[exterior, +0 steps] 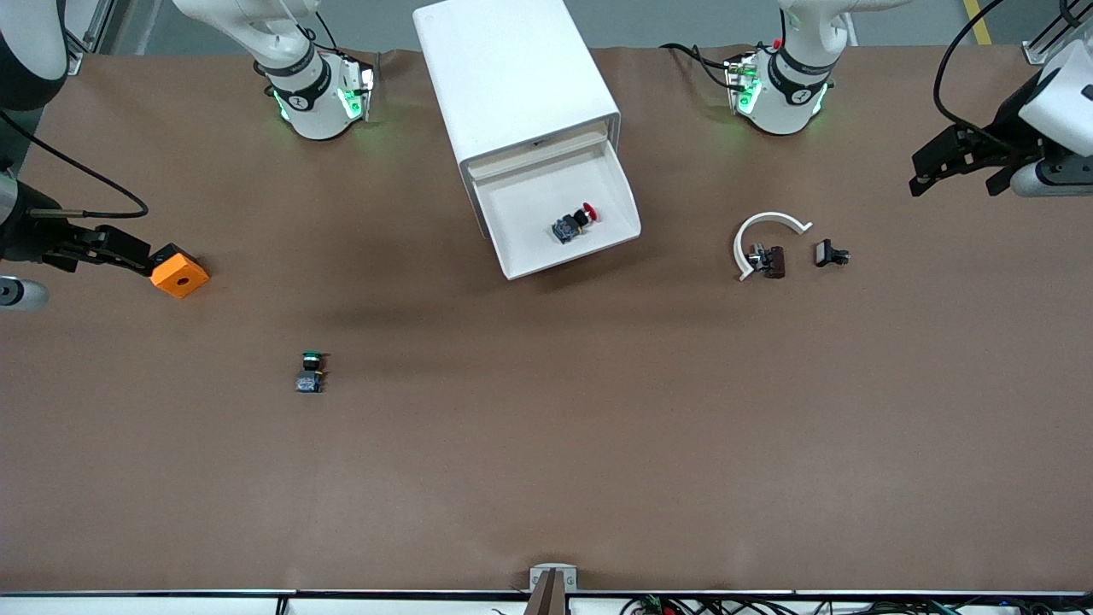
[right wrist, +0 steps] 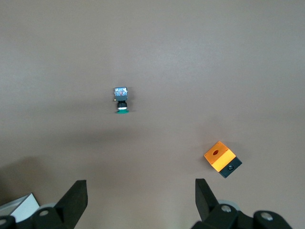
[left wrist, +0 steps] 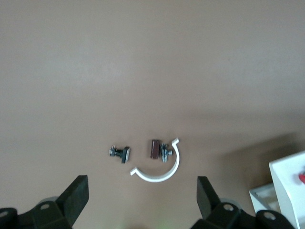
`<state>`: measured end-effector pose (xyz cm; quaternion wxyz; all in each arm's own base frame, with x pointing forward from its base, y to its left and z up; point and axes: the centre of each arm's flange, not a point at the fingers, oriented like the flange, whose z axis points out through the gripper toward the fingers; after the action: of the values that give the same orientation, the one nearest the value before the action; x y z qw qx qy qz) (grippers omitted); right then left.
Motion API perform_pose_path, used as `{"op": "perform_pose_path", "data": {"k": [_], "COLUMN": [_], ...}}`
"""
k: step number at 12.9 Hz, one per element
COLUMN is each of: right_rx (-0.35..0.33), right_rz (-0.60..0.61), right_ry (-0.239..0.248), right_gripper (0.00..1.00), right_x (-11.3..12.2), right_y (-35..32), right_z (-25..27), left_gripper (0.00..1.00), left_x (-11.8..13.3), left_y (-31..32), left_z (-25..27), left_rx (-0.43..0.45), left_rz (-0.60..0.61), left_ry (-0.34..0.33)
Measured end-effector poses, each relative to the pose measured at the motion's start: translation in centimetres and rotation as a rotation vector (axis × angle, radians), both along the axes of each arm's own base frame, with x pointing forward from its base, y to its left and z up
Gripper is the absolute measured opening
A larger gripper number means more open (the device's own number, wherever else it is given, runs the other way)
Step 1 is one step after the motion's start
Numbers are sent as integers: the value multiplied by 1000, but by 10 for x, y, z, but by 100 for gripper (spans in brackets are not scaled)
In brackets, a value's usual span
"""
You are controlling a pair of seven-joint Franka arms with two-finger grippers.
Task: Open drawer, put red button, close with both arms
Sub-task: 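Reach the left gripper to the front of the open drawer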
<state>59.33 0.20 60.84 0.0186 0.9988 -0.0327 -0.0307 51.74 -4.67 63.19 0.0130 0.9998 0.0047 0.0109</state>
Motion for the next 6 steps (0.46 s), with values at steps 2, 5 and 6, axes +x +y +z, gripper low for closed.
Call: {"op": "perform_pose_path", "data": {"k": [2, 5, 6], "right_rx": [18, 29, 31], "right_rz": [-30, -50, -46], "right_ry": [0, -13, -23], "right_gripper": [100, 100, 100], "right_x": [-6, -21, -26], "right_y": [-14, -28, -26], "right_z": [6, 19, 26], "left_gripper": [100, 100, 100], "left_x": [23, 56, 63], "left_y": [-11, -64, -85], "left_z": [-28, -85, -105], "left_rx": [-9, -34, -44], "left_rz": [20, 89, 107], "left_ry": [-16, -9, 2]}}
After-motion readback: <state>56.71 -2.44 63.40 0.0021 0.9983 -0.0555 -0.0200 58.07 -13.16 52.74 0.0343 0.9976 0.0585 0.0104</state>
